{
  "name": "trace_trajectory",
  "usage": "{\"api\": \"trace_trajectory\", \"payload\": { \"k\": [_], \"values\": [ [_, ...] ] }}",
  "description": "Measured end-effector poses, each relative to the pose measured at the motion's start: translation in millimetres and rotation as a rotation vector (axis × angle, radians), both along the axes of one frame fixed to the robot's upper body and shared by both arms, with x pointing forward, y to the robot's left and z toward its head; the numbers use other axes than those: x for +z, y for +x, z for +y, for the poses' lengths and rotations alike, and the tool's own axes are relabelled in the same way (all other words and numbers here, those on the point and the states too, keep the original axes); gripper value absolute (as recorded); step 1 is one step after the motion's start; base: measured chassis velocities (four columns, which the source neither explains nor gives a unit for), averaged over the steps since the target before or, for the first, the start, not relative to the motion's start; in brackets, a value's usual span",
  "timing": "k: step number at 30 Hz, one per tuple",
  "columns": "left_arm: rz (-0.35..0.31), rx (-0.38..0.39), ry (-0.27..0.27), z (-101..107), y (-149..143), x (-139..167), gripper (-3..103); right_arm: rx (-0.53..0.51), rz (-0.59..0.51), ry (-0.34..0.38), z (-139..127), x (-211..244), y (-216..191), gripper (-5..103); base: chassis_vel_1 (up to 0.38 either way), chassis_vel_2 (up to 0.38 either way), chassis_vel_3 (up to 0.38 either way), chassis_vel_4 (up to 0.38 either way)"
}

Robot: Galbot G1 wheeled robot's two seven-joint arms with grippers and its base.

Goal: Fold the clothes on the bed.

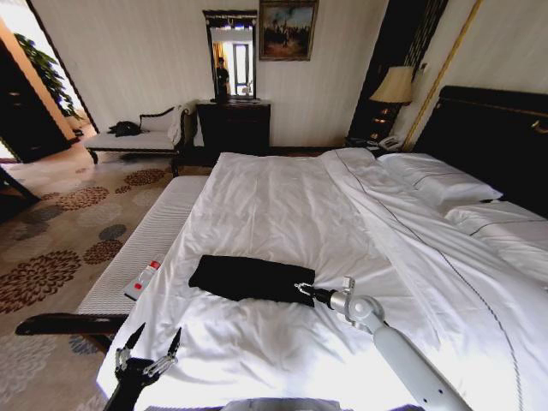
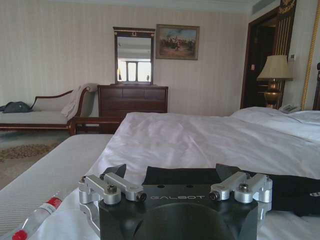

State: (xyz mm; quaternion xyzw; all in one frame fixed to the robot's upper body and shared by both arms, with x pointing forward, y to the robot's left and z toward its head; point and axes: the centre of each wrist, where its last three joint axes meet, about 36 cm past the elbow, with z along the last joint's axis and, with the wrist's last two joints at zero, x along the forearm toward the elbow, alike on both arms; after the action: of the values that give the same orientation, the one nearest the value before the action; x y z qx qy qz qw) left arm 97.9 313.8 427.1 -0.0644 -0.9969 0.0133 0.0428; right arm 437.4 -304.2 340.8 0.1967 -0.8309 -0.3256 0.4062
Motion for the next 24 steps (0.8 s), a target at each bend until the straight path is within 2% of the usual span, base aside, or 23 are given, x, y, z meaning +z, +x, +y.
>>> {"api": "trace_trajectory", "payload": {
  "k": [2, 5, 6, 24],
  "values": [
    [0.0, 0.0, 0.0, 0.0, 0.0, 0.0, 100, 0.001, 0.001, 0.001, 0.7, -0.4, -0.9, 24, 0.0, 0.0, 0.0, 0.0],
    [0.0, 0.0, 0.0, 0.0, 0.0, 0.0, 100, 0.002, 0.002, 0.001, 1.9, -0.7, -1.9, 9, 0.0, 0.0, 0.0, 0.0],
    [0.0, 0.0, 0.0, 0.0, 0.0, 0.0, 100, 0.002, 0.002, 0.001, 2.2, -0.5, -1.9, 7, 0.0, 0.0, 0.0, 0.0],
    [0.0, 0.0, 0.0, 0.0, 0.0, 0.0, 100, -0.017, -0.039, 0.033, 8.7, 13.8, -4.5, 7, 0.0, 0.0, 0.0, 0.0]
  ]
}}
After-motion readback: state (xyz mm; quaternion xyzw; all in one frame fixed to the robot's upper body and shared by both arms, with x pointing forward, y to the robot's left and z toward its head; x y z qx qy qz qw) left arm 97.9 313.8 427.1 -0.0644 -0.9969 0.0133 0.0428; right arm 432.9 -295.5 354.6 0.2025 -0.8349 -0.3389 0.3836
